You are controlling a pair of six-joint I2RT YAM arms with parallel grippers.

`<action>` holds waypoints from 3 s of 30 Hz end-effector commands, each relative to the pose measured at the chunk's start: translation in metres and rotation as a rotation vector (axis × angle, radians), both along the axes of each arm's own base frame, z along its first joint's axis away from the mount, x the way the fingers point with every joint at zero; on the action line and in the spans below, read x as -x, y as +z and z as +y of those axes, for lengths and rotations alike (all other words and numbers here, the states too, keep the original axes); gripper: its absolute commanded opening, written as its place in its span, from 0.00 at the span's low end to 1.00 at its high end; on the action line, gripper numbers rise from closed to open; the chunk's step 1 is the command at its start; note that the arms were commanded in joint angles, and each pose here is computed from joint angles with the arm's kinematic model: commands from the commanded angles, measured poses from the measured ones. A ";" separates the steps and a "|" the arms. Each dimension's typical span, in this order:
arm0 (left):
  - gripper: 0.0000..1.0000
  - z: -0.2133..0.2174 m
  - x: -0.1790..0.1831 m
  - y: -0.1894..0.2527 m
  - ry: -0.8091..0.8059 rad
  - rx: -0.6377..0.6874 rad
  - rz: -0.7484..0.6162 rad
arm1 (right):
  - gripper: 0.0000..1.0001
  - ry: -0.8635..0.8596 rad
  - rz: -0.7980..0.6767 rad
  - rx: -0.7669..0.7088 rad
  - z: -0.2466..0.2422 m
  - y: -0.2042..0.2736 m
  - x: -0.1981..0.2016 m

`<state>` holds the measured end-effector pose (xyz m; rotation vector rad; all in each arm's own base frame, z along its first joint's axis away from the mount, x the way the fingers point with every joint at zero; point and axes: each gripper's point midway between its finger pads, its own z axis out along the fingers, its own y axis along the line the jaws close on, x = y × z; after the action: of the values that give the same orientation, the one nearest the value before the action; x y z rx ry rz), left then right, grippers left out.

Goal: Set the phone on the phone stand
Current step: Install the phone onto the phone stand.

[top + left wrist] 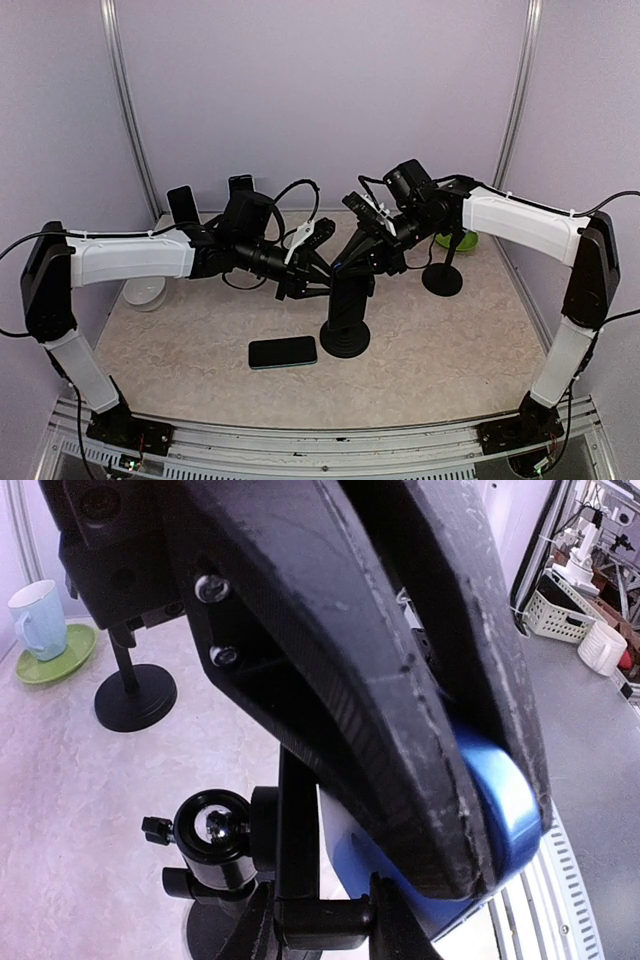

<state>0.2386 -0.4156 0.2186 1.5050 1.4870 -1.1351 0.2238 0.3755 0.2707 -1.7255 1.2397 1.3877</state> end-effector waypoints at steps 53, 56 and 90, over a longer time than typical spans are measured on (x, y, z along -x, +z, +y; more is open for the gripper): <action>0.00 0.046 0.053 0.070 -0.084 0.086 0.090 | 0.00 -0.384 -0.055 0.379 -0.056 -0.047 -0.073; 0.00 0.046 0.046 0.076 -0.023 0.085 0.066 | 0.00 -0.393 -0.045 0.401 -0.057 -0.054 -0.076; 0.04 0.017 0.030 0.067 0.093 0.068 0.047 | 0.00 -0.359 -0.054 0.317 -0.022 -0.030 -0.064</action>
<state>0.2320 -0.3912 0.2431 1.3334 1.7066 -1.0445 0.2505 0.3775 0.2652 -1.6827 1.4869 1.2050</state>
